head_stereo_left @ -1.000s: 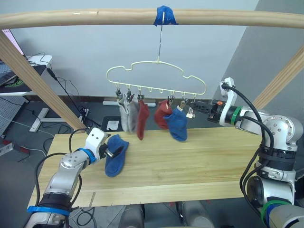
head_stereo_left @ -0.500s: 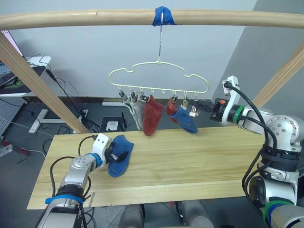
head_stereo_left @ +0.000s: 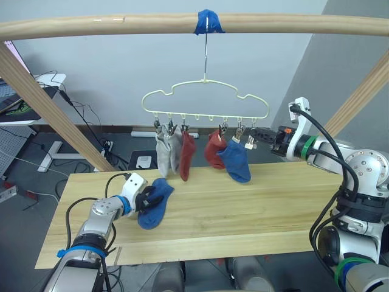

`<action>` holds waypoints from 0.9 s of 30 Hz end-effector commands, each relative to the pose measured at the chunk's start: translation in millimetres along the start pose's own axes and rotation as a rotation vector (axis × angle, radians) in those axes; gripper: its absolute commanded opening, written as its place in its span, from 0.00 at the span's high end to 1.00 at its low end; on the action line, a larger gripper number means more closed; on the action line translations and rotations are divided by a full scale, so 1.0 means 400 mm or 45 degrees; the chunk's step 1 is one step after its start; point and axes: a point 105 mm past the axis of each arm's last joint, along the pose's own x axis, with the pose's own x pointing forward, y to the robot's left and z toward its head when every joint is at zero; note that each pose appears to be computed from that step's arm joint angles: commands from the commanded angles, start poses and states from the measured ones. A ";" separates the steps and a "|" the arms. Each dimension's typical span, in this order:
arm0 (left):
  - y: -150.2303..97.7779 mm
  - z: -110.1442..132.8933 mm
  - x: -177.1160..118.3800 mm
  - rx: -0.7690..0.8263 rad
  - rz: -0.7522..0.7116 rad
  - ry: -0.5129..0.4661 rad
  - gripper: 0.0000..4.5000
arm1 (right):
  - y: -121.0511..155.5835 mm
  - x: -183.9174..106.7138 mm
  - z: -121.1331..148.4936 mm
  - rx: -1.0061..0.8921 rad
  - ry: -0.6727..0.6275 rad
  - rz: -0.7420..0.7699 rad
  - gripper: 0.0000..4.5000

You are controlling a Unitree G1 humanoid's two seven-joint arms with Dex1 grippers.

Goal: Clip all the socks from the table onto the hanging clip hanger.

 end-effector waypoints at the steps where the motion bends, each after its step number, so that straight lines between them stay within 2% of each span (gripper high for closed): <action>1: -0.044 -0.074 -0.003 -0.002 -0.043 0.119 0.55 | -0.005 -0.007 -0.008 0.010 -0.003 -0.020 1.00; 6: -0.067 -0.035 -0.010 0.016 -0.094 0.019 0.83 | -0.003 -0.002 -0.012 0.020 -0.006 -0.017 1.00; 9: -0.076 -0.023 -0.015 0.029 -0.118 0.002 0.95 | -0.003 -0.002 -0.013 0.021 -0.007 -0.016 1.00; 11: -0.093 0.022 -0.023 0.040 -0.166 -0.087 1.00 | -0.003 0.001 -0.015 0.030 -0.010 -0.012 1.00; 15: -0.167 0.163 -0.055 0.120 -0.340 -0.301 1.00 | 0.004 -0.008 -0.025 0.051 0.010 0.025 1.00; 20: -0.238 0.345 -0.106 -0.097 -0.519 -0.569 1.00 | 0.026 -0.041 -0.029 0.061 0.067 0.130 1.00; 22: -0.257 0.399 -0.124 -0.207 -0.583 -0.632 1.00 | 0.031 -0.047 -0.021 0.080 0.062 0.145 1.00; 27: -0.293 0.467 -0.131 -0.416 -0.712 -0.669 1.00 | 0.061 -0.045 -0.001 0.160 0.012 0.223 1.00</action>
